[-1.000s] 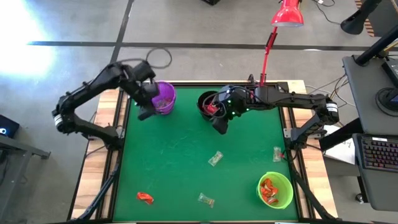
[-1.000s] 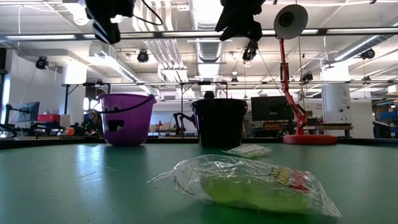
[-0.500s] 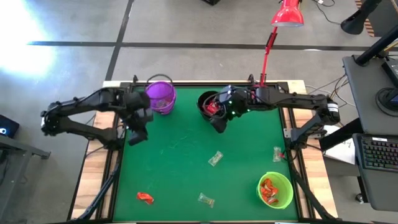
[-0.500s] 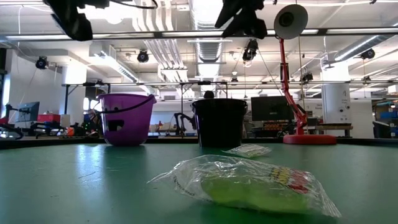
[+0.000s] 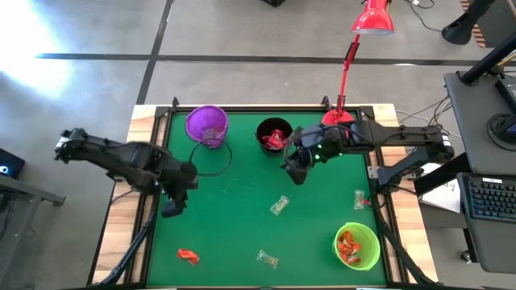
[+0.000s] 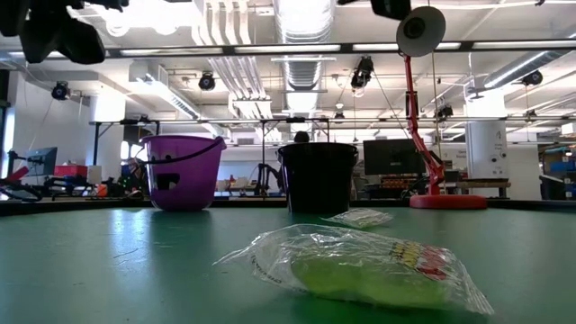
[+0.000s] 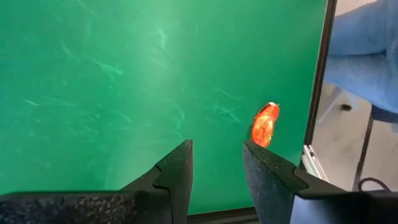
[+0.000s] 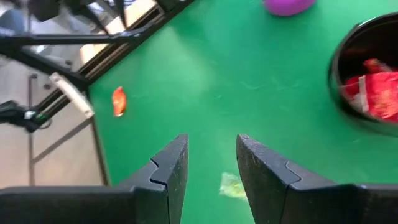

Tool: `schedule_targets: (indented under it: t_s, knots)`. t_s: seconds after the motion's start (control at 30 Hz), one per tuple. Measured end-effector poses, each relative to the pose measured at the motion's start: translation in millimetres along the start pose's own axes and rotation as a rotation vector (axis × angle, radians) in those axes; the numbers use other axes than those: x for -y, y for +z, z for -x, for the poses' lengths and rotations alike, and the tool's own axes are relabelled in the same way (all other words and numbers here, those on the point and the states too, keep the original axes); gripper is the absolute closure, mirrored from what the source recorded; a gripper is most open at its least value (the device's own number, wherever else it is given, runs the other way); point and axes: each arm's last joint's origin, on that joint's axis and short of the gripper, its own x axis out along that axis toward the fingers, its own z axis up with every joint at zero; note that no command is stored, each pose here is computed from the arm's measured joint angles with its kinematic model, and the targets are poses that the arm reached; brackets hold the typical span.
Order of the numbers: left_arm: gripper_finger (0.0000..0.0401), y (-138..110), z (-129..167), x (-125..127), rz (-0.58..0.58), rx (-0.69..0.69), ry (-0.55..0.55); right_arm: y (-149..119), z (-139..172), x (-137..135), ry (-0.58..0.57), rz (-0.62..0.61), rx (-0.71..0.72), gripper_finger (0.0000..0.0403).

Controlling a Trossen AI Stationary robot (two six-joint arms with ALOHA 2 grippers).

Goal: Sort candy
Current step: Put the orange chocolate into the green bucket

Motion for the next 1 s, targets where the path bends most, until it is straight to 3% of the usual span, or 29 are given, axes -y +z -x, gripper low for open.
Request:
schedule_targets:
  t_s: [0.33, 0.67, 1.0]
  knots:
    - [0.0278, 4, -21, 34, 0.014, 0.001, -0.058, -25, 6, -30, 0.085, 0.074, -0.061, 0.0275]
    - [0.0278, 3, -62, 56, 0.092, -0.057, 0.147, -47, 9, -52, 0.146, 0.143, -0.112, 0.0275]
    - [0.0278, 11, -114, 59, 0.165, -0.325, 0.167, -61, 13, -66, 0.185, 0.19, -0.142, 0.0275]
